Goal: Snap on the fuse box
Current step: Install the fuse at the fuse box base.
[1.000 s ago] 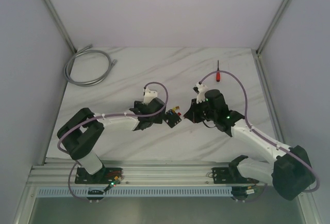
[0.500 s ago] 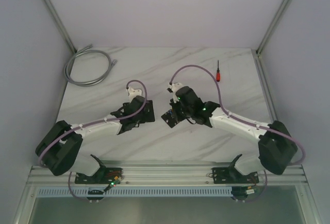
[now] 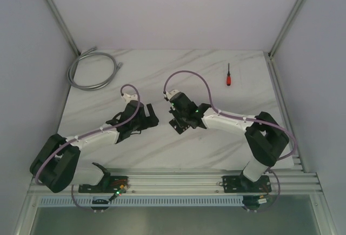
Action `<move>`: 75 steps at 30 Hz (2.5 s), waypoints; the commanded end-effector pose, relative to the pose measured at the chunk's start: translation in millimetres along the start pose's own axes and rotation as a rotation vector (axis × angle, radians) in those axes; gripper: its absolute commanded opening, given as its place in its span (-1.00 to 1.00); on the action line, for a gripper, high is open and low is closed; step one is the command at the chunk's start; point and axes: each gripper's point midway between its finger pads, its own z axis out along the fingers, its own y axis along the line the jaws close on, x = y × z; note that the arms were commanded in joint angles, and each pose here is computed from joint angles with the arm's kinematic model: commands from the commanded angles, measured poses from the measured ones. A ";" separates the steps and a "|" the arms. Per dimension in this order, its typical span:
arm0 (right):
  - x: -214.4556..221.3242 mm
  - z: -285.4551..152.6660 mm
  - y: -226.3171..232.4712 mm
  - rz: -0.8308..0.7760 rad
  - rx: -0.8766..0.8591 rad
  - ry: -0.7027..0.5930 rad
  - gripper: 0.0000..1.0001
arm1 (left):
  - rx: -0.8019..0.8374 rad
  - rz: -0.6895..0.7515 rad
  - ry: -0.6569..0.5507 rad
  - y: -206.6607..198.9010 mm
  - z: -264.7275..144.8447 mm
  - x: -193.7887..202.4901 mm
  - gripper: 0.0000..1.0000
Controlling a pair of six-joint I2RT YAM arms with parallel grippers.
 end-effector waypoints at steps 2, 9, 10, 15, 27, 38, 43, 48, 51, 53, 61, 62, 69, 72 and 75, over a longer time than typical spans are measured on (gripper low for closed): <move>-17.8 8.0 -1.5 -0.053 0.020 -0.042 -1.00 | 0.040 -0.074 0.006 -0.5 -1.1 -3.7 1.00; -21.2 10.2 3.4 -0.076 -0.011 -0.073 -1.00 | 0.041 -0.092 0.005 1.0 -1.2 -5.9 1.00; -22.2 10.5 3.1 -0.077 -0.010 -0.078 -1.00 | 0.041 -0.093 0.006 1.1 -1.2 -5.7 1.00; -22.2 15.3 3.1 -0.086 -0.007 -0.083 -1.00 | 0.045 -0.095 0.010 0.3 -1.0 -5.5 1.00; -12.2 23.3 4.3 -0.084 -0.011 -0.064 -1.00 | 0.053 -0.093 0.014 -2.0 -0.8 -5.7 1.00; 0.3 28.3 4.0 -0.082 -0.009 -0.039 -1.00 | 0.060 -0.095 0.019 -3.8 0.2 -5.3 1.00; 4.4 29.5 3.2 -0.080 -0.007 -0.039 -1.00 | 0.061 -0.096 0.023 -3.5 0.2 -4.3 1.00; 8.7 31.9 2.5 -0.084 -0.003 -0.034 -1.00 | 0.063 -0.098 0.025 -4.0 0.1 -3.8 1.00; 10.7 33.0 2.8 -0.089 -0.006 -0.034 -1.00 | 0.066 -0.099 0.026 -4.6 -0.3 -3.5 1.00; 11.5 32.8 2.9 -0.093 -0.009 -0.043 -1.00 | 0.069 -0.100 0.025 -5.0 -0.5 -4.0 1.00; 16.4 32.3 4.0 -0.130 -0.029 -0.075 -1.00 | 0.073 -0.102 0.024 -6.0 -1.4 -4.3 1.00; 17.5 32.3 4.2 -0.131 -0.029 -0.075 -1.00 | 0.074 -0.103 0.024 -6.1 -1.6 -4.2 1.00; 19.8 26.5 3.2 -0.134 -0.022 -0.099 -0.83 | 0.074 -0.107 0.022 -5.6 -2.3 -4.3 1.00; 18.6 23.6 3.7 -0.138 -0.025 -0.101 -0.71 | 0.077 -0.108 0.024 -5.9 -2.8 -3.7 1.00; 16.1 21.5 5.7 -0.136 -0.036 -0.105 -0.61 | 0.080 -0.108 0.022 -6.3 -3.6 -4.1 1.00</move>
